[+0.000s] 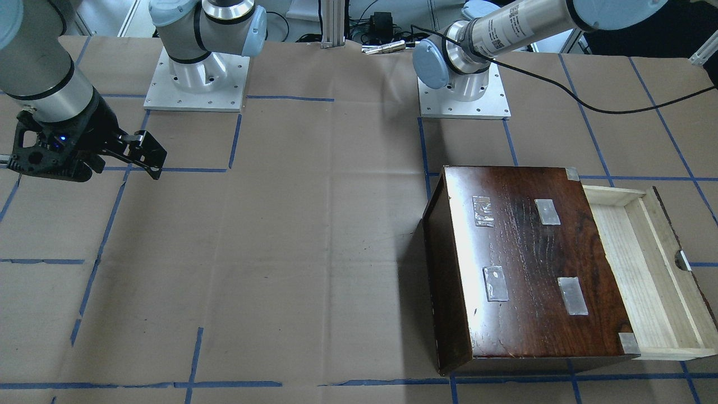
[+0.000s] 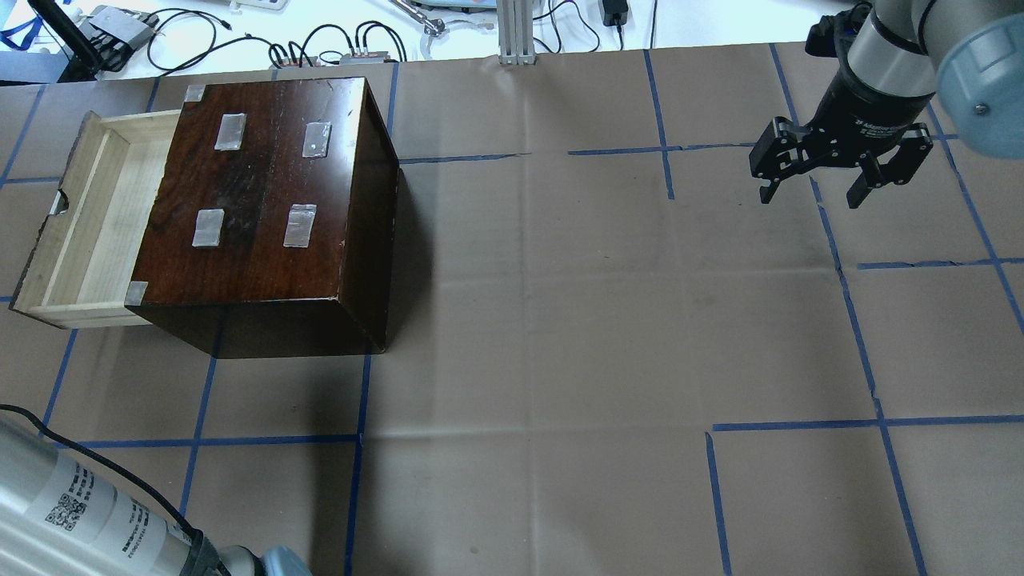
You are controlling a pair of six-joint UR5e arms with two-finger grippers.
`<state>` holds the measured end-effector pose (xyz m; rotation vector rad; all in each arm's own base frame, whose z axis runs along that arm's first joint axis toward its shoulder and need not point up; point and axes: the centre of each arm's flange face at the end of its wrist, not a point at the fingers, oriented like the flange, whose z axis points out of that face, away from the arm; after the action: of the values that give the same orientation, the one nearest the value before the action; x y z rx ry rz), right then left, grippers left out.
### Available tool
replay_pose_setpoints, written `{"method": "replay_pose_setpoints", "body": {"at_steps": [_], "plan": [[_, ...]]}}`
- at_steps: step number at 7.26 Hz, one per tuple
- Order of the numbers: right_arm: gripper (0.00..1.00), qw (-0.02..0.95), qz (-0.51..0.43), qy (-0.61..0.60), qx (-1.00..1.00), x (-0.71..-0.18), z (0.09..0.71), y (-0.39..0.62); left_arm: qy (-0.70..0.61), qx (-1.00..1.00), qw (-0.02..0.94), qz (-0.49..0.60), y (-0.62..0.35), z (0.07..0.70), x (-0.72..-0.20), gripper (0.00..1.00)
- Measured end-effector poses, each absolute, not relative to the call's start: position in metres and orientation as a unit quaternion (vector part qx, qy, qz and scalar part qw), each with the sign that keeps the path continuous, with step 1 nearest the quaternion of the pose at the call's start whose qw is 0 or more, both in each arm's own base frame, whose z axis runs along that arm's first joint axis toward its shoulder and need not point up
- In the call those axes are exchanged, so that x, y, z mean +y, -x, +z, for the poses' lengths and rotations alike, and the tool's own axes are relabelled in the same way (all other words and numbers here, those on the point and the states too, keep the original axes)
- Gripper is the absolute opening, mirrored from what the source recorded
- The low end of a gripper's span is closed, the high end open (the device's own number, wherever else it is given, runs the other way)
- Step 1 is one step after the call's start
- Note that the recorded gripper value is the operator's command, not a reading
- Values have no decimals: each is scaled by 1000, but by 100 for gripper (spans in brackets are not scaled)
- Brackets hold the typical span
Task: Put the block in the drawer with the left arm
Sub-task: 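Carry the yellow block into the open drawer and release it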
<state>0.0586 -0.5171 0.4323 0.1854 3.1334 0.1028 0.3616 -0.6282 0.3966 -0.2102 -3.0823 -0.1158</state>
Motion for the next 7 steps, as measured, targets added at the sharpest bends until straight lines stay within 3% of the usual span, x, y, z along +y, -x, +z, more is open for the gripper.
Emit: {"method": "replay_pose_setpoints", "body": {"at_steps": [3,7], "plan": [[100,1,33,-59,998,-517,432,-59,51,-998,24,-42,-276,396,-615,0],[100,0,33,-60,998,-517,432,-59,30,-996,43,-77,-212,329,-611,0]]}}
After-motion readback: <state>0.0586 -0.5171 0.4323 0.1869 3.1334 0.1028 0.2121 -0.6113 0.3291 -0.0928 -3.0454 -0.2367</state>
